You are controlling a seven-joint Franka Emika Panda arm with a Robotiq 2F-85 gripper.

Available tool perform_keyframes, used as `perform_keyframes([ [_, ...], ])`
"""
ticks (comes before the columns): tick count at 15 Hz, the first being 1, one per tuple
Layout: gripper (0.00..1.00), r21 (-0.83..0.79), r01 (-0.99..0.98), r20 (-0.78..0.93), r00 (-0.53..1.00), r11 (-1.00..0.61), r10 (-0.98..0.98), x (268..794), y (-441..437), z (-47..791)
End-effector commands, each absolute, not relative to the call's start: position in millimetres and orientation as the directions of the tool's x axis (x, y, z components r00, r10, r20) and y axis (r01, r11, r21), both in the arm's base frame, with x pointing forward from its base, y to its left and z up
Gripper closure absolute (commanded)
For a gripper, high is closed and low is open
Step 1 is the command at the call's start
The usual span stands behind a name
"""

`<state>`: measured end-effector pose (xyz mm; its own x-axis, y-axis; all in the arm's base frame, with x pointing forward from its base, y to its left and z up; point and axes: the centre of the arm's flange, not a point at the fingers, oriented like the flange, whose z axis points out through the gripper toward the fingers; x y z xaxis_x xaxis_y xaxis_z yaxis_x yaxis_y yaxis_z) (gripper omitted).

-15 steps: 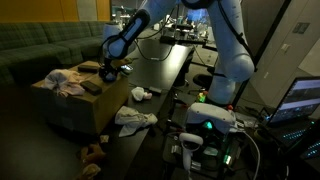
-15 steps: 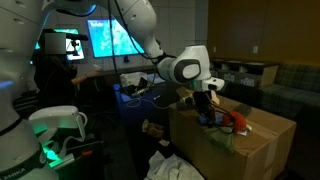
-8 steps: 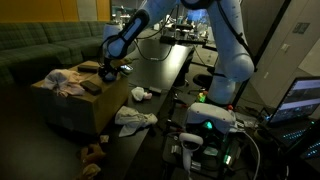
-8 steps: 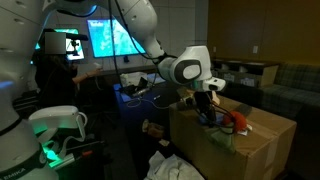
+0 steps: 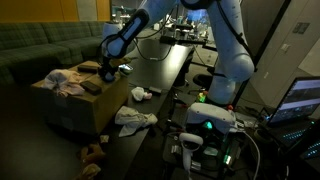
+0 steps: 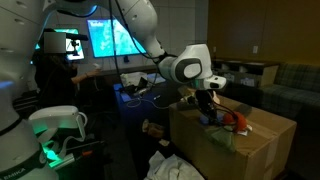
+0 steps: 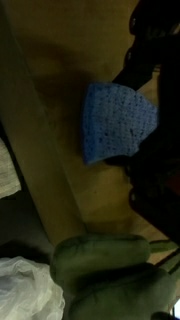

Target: Pick up all the objects that are on the box and put them on the table, then pick up the objects that are on the table and put them on the box

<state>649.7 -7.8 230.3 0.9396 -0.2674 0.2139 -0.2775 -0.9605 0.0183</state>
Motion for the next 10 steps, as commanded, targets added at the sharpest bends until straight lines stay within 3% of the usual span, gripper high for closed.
perform_keyframes([
  [1, 0.62, 0.034, -0.248, 0.236, 0.943, -0.968, -0.234, 652.8, -9.3, 230.7],
  [10, 0.91, 0.011, -0.043, 0.170, 0.985, -0.999, -0.041, 614.9, -2.1, 274.2],
])
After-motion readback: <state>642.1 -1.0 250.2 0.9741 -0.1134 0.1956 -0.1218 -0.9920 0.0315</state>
